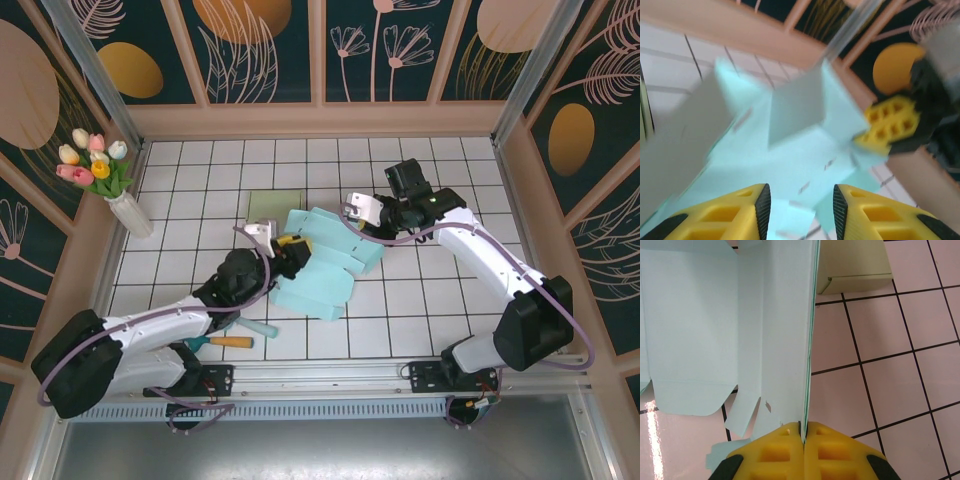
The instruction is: Fold the paper box
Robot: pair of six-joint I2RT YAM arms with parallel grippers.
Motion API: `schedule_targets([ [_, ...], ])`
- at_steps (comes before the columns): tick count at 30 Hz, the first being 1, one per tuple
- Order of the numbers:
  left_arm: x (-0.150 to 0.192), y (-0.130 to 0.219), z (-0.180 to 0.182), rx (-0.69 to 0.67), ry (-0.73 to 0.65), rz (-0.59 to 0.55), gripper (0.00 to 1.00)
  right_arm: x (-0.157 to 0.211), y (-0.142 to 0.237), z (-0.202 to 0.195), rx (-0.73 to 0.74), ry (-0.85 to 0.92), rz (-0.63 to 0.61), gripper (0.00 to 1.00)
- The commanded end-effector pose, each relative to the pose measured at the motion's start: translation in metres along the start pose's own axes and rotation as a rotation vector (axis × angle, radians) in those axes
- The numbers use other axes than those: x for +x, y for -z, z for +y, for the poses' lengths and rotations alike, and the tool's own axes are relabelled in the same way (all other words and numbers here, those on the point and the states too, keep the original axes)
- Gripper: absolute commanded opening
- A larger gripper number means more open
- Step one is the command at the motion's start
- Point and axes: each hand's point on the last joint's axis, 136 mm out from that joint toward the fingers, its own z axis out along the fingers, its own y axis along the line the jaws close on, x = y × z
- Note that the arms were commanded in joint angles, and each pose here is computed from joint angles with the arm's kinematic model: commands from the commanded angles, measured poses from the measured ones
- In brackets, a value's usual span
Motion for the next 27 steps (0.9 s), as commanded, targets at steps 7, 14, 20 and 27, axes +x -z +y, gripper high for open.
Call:
schedule_targets([
  [7, 0.01, 0.002, 0.014, -0.042, -0.07, 0.006, 0.54, 0.0, -0.007, 0.008, -0.031, -0.004, -0.01, 0.0],
  [14, -0.018, 0.004, 0.056, -0.327, -0.151, -0.099, 0.59, 0.001, -0.006, 0.01, -0.033, 0.008, -0.007, 0.0],
  [20, -0.015, -0.001, 0.076, -0.447, -0.123, -0.087, 0.63, -0.001, -0.004, 0.009, -0.028, 0.015, -0.015, 0.0],
  [27, -0.007, -0.012, 0.086, -0.49, -0.099, -0.047, 0.72, -0.004, -0.001, 0.011, -0.031, 0.021, -0.028, 0.0],
])
